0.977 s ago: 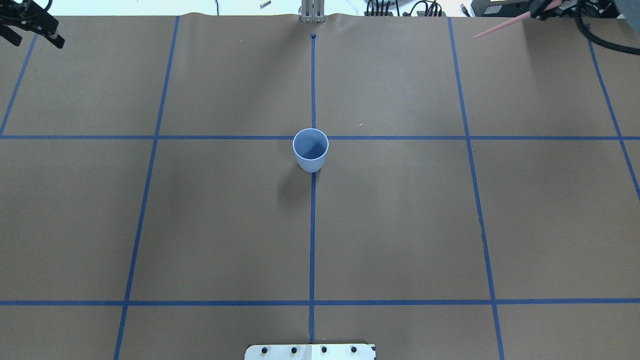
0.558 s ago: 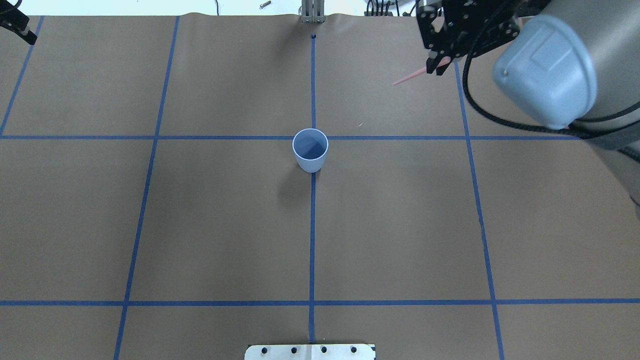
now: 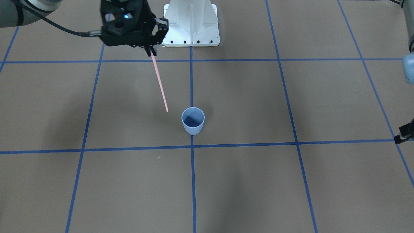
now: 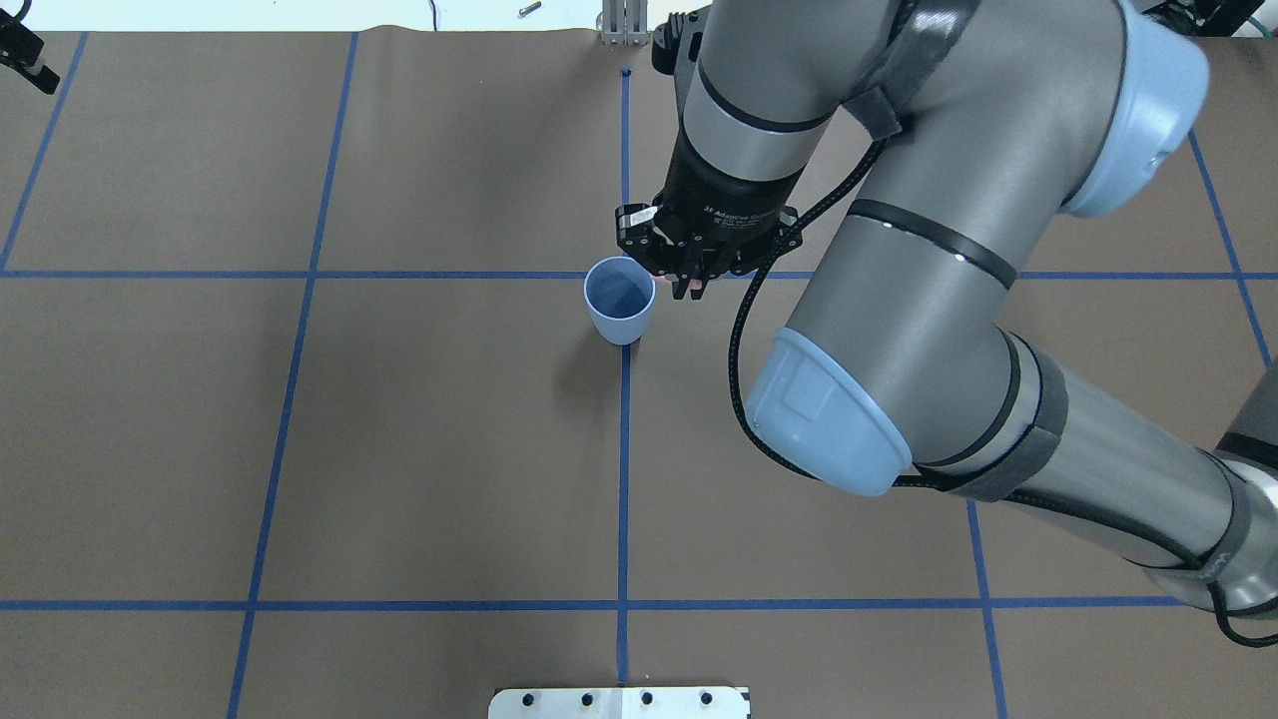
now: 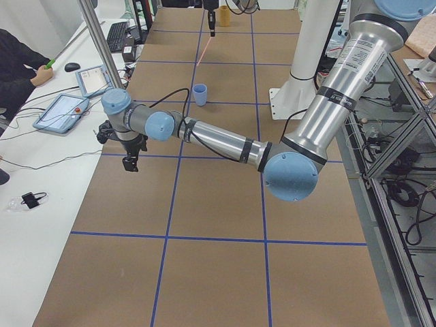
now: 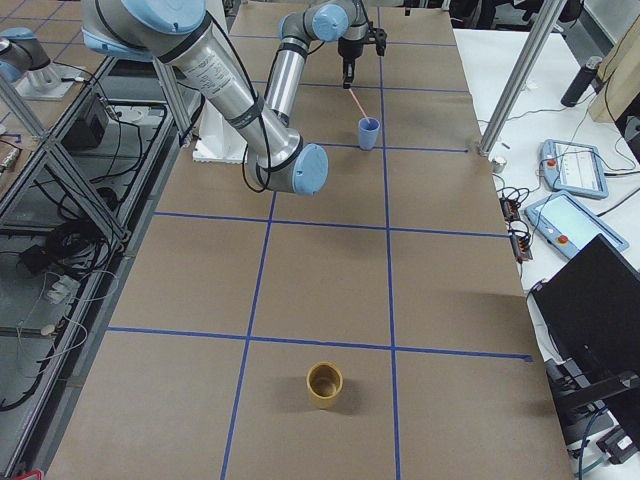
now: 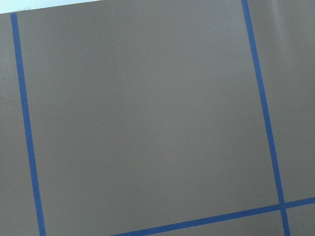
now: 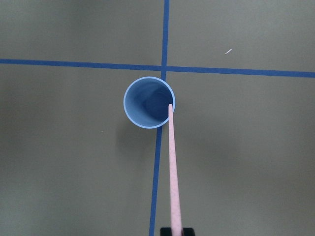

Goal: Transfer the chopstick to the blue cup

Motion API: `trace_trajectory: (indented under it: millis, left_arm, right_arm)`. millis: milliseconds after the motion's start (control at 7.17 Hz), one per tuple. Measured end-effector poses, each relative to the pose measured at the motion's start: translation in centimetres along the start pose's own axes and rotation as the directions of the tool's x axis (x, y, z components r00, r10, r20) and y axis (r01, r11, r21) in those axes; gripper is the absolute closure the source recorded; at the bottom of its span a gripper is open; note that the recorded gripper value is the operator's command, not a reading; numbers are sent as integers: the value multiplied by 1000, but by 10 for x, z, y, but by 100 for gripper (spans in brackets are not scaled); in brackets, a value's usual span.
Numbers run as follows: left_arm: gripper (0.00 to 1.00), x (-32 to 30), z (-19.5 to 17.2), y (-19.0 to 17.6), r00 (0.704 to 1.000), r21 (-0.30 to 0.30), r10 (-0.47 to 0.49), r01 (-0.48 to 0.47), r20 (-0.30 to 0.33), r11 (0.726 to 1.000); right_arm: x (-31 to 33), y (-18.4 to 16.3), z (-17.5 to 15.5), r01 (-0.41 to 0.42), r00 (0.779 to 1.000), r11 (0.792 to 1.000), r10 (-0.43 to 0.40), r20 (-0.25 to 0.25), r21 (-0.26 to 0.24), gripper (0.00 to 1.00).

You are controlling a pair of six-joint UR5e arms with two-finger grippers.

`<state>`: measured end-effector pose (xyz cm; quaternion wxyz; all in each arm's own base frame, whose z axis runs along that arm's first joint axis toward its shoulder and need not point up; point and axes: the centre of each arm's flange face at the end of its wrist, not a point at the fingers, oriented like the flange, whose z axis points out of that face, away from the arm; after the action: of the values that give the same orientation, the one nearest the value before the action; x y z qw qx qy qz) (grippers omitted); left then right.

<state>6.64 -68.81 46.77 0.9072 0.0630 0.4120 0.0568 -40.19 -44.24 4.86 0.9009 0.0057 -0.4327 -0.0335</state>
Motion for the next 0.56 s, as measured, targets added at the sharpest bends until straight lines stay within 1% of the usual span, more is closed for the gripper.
trace_trajectory:
  millis: [279,558]
  left_arm:
    - [1,-4,4,-1,1000,-7,-7,7,2,1000]
    - [1,-12,11,-2,1000,-5,-5,5,1,1000]
  right_arm:
    - [-14,1,11,16,1000,1000,-16,10,-2,100]
    - [-24,-7,21,16,1000,1000,-16,7,-12,100]
